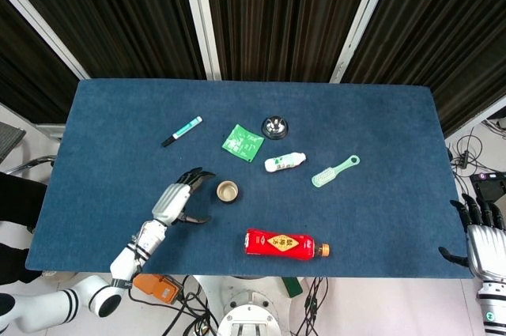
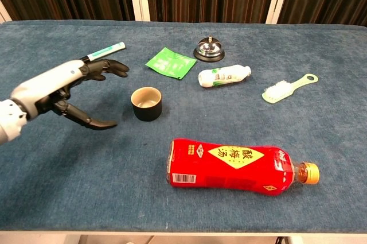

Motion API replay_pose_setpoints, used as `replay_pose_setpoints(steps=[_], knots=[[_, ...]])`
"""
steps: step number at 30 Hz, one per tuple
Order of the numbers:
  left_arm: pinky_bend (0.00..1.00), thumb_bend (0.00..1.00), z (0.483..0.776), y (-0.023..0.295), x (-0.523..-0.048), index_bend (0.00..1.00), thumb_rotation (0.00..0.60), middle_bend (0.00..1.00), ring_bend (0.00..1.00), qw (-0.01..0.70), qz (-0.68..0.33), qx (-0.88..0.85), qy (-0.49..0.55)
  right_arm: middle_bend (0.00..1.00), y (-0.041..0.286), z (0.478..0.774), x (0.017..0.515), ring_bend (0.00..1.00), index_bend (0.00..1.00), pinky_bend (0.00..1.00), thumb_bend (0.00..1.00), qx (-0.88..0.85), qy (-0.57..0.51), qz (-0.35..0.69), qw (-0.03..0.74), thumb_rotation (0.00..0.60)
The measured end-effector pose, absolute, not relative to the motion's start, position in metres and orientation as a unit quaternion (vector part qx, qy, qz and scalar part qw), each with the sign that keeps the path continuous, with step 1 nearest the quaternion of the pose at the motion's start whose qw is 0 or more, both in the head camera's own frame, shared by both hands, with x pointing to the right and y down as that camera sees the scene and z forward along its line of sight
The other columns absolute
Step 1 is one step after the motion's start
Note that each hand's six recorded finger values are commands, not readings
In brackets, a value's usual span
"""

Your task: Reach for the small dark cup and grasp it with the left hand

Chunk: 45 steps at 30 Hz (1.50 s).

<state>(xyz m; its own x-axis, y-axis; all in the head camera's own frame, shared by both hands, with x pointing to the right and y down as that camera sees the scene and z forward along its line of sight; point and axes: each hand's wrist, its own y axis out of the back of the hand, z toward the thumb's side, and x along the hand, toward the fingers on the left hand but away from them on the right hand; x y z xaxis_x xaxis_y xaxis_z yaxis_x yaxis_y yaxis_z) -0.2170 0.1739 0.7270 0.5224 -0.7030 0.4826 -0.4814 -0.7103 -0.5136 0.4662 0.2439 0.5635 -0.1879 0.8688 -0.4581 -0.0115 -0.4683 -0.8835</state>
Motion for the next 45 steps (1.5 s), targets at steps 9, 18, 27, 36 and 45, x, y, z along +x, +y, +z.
replay_pose_setpoints(steps=[9, 18, 27, 36, 45], knots=[[0.10, 0.12, 0.739, 0.171, -0.191, 0.22, 0.600, 0.20, 0.03, 0.150, -0.340, -0.864, 0.339, 0.14, 0.243, 0.564, 0.466, 0.11, 0.23, 0.11, 0.20, -0.545, -0.392, 0.662, 0.332, 0.600], [0.10, 0.14, 0.751, 0.161, -0.169, 0.26, 0.600, 0.25, 0.04, 0.159, -0.344, -0.867, 0.325, 0.14, 0.243, 0.563, 0.467, 0.11, 0.23, 0.11, 0.20, -0.546, -0.392, 0.662, 0.331, 0.600], [0.10, 0.17, 0.758, 0.157, -0.161, 0.33, 0.600, 0.32, 0.06, 0.164, -0.349, -0.865, 0.321, 0.14, 0.243, 0.563, 0.467, 0.11, 0.23, 0.11, 0.20, -0.547, -0.393, 0.661, 0.330, 0.600], [0.10, 0.22, 0.770, 0.155, -0.162, 0.36, 0.600, 0.39, 0.10, 0.156, -0.360, -0.862, 0.320, 0.14, 0.243, 0.563, 0.467, 0.11, 0.23, 0.11, 0.20, -0.547, -0.393, 0.661, 0.331, 0.600], [0.13, 0.32, 0.769, 0.148, -0.171, 0.52, 0.600, 0.52, 0.19, 0.165, -0.363, -0.856, 0.328, 0.14, 0.243, 0.564, 0.467, 0.11, 0.24, 0.11, 0.20, -0.548, -0.389, 0.662, 0.330, 0.600]])
